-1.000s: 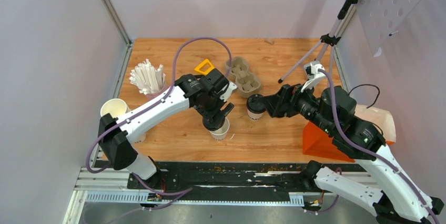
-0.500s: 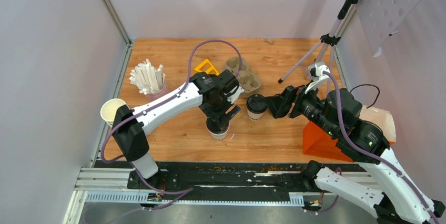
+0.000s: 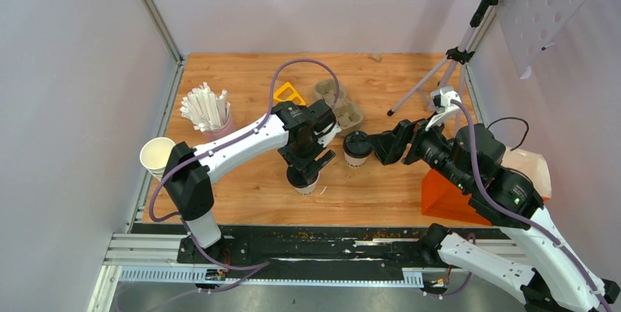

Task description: Pack the takeout coffee

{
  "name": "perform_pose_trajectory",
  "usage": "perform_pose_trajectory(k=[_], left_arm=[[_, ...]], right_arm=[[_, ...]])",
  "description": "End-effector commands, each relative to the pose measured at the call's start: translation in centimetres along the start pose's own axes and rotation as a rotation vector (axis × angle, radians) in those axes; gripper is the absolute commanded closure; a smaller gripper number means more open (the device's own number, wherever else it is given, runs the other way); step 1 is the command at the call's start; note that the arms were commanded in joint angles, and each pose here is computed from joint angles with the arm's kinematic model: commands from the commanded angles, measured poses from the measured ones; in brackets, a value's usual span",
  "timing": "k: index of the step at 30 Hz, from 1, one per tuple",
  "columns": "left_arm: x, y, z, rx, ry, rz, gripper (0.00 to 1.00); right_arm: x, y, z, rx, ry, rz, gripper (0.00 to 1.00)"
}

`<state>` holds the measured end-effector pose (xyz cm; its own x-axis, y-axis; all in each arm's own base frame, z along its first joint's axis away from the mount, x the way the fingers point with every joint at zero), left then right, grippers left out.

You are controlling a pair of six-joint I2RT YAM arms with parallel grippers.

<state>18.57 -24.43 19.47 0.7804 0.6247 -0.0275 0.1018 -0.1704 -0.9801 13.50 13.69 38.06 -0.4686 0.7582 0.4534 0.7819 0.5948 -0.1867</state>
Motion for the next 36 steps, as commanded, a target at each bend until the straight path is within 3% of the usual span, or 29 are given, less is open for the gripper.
perform_pose_trajectory(k=[1,12,13,15,17,26,31,36], left_arm=[[-0.4,-0.6,-0.8,-0.038,0.031,0.02,0.2],[-0.4,-1.0,-0.9,-0.055,0.037,0.02,0.16],[-0.4,-1.2,-0.9,-0.064,0.038,0.019,0.15],[-0.4,-1.8,-1.2,-0.089,0.041,0.02,0.01],[-0.5,-2.3,-1.4,-0.121,0.043,0.029,0.0],[-0.2,-5.9,-2.6,-0.325,0.003,-0.016,0.0],[2.8,-8.6,-2.3,-0.513,-0.173,-0.163,0.0],[4.8,-9.6,-0.6,-0.638,-0.296,-0.154,0.0]], right_arm=[[-0.1,-0.2,-0.3,-0.019,-0.018,0.007,0.0],[0.0,0.3,0.0,-0.002,-0.019,0.002,0.0],[0.0,0.4,0.0,0.0,-0.02,0.001,0.0],[0.0,0.6,0.2,0.012,-0.019,-0.001,0.0],[0.0,0.7,0.4,0.023,-0.014,0.003,0.0],[0.0,1.3,1.1,0.061,0.02,0.012,0.0],[0.7,2.2,2.1,0.099,0.055,-0.042,0.05],[1.3,3.9,3.4,0.156,0.094,-0.09,0.1]])
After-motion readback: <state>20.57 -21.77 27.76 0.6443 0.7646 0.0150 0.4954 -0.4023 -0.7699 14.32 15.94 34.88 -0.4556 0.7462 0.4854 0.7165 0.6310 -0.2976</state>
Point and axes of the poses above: each gripper's point midway between its finger pads, its own y axis out along the fingers, its own x axis along the line the jaws close on, z = x × y, the point moved 6 cm from there along -y, back along the fingers, and after that the axes turned 5 degrees about y, right-handed, at the moved point
